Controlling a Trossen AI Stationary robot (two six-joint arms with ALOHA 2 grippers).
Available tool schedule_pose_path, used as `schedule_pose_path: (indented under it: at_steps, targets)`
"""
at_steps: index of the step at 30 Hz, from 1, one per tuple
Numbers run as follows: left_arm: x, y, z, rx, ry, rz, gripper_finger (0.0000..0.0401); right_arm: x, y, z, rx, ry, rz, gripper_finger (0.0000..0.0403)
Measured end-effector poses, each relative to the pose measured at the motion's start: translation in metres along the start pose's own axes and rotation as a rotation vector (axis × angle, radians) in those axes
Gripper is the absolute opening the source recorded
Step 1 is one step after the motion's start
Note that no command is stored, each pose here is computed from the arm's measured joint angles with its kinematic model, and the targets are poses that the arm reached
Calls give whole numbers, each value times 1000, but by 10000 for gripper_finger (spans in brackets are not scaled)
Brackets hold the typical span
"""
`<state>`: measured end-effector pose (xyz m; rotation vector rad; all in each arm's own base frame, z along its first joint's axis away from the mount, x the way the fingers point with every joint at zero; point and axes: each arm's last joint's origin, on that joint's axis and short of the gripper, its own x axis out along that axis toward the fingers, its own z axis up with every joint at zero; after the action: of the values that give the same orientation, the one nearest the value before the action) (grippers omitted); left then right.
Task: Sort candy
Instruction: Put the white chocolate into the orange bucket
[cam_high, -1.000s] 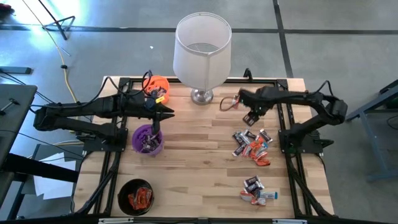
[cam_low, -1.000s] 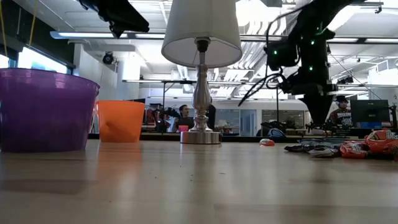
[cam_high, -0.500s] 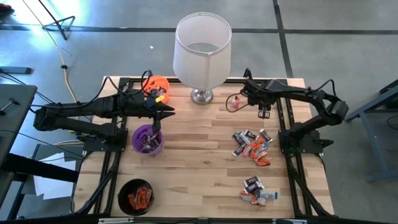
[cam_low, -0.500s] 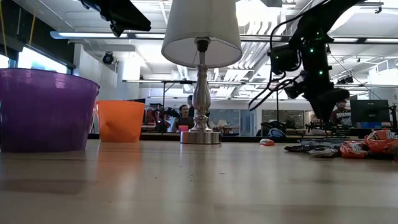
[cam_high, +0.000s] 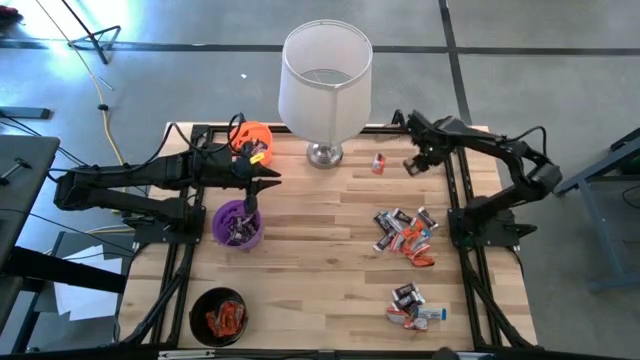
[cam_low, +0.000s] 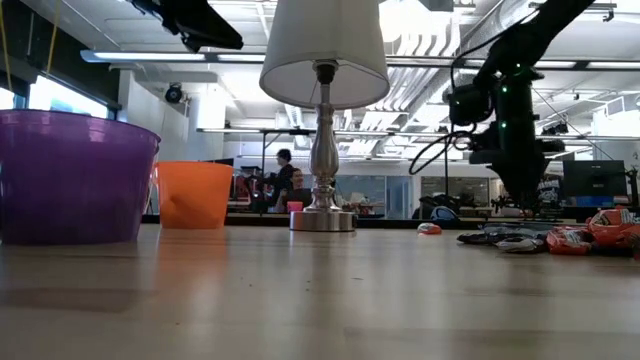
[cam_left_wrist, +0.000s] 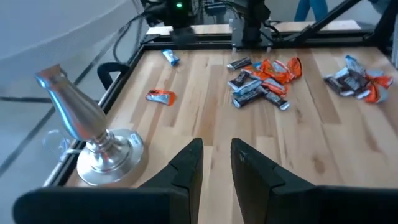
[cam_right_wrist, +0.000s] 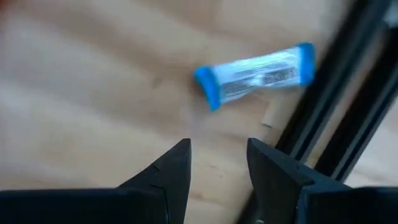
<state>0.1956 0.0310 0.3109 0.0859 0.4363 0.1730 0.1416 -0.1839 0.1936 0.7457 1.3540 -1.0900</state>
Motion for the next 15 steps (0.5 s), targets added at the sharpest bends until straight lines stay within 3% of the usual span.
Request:
schedule_pose_path:
  at_steps: [7,11,15]
  targets:
    - [-1,0,-3,66,35,-4,70,3,-17,19,442,-113,81,151]
    - [-6,-1,-12,38,121,-12,70,3,-18,22,551,-131,101,151]
    - [-16,0,-13,14,121,-8,70,7,-17,18,641,-102,99,151]
